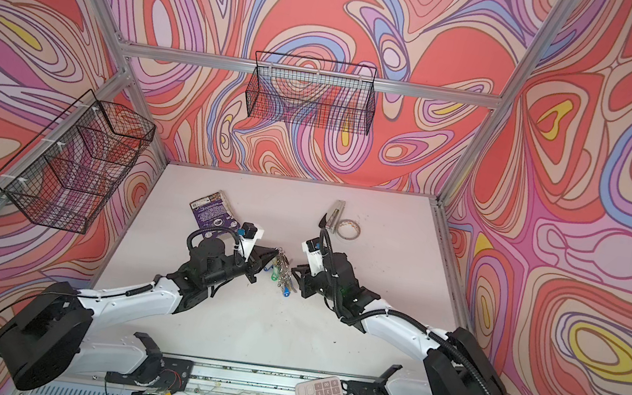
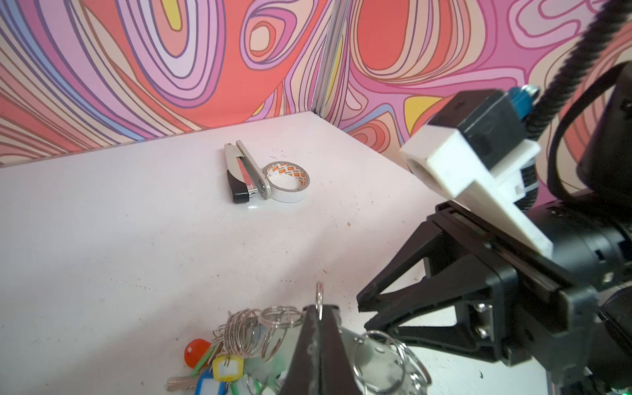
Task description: Put the keys on the keyring
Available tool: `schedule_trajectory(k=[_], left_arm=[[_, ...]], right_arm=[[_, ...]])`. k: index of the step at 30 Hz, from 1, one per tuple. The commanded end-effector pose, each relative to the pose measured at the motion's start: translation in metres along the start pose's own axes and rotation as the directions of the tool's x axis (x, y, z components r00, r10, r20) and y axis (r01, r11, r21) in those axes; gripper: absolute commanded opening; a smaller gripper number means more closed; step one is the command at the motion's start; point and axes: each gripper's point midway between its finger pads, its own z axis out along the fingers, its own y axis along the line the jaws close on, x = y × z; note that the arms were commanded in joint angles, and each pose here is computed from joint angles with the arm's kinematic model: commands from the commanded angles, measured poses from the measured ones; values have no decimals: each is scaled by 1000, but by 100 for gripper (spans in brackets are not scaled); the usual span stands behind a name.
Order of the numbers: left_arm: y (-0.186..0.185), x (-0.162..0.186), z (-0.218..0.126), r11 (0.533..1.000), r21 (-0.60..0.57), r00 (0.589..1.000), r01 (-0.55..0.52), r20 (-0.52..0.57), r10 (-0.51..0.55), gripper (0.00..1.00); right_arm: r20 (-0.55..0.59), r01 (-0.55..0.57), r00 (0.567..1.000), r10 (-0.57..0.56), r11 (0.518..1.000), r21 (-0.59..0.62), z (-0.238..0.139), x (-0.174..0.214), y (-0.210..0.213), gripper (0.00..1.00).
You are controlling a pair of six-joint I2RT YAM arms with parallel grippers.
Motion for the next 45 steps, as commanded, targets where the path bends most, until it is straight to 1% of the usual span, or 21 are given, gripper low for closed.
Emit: schedule_trajectory(k=[1,4,6,8,9,11,13,19,21,24,27,29,31,35,38,43,45], left_arm=[[-12,-36,-8,999,46,987,-20,162,13,0],[-12,-33,-13,998,56,982,-15,189,4,0],[-13,-31,-14,998,59,981,-18,193,6,0],[-14,-29,-16,998,64,981,-26,194,13,0],[-13,-27,-17,998,62,981,-25,195,12,0],[-13,-26,-18,998,61,980,-26,200,13,0],[-13,-24,-18,998,63,980,-27,198,14,0],[-19,-17,-18,994,105,982,-37,188,17,0],[-19,-13,-15,993,110,984,-35,179,15,0],[-22,-9,-13,990,138,985,-24,171,0,0],[-22,-6,-11,988,156,984,-12,180,-17,0],[-27,-2,-10,981,191,984,-19,180,-16,0],[-35,2,-9,967,252,984,-45,180,-1,0],[-41,13,-1,949,316,991,-27,130,-14,0],[-47,21,2,931,365,995,-25,99,-12,0],[-57,25,-3,906,420,996,-48,87,13,0],[-57,28,-6,906,420,996,-48,83,14,0]], right_arm=[[-18,-9,1000,11,991,130,-7,7,-22,38],[35,-26,999,20,980,198,-15,-3,-33,64],[82,-32,997,14,975,220,-22,-11,-36,78],[140,-41,990,6,969,245,-29,-22,-40,95],[171,-49,985,4,965,256,-33,-28,-42,98],[244,-73,970,7,962,265,-41,-40,-44,98],[303,-84,953,6,966,245,-46,-49,-41,98],[444,-144,896,31,964,224,-65,-77,-43,98],[473,-130,881,33,976,174,-69,-85,-37,98],[492,-75,870,27,994,78,-72,-96,-20,98],[514,-50,857,24,998,37,-74,-106,-11,98],[526,-44,850,27,999,20,-74,-110,-8,98],[525,-50,850,38,999,10,-70,-109,-8,98],[511,-69,858,60,998,-2,-67,-100,-9,98],[497,-60,865,60,998,-16,-72,-92,-6,98],[455,-45,888,69,997,-63,-73,-70,0,91],[437,-40,896,76,995,-92,-69,-65,4,89]])
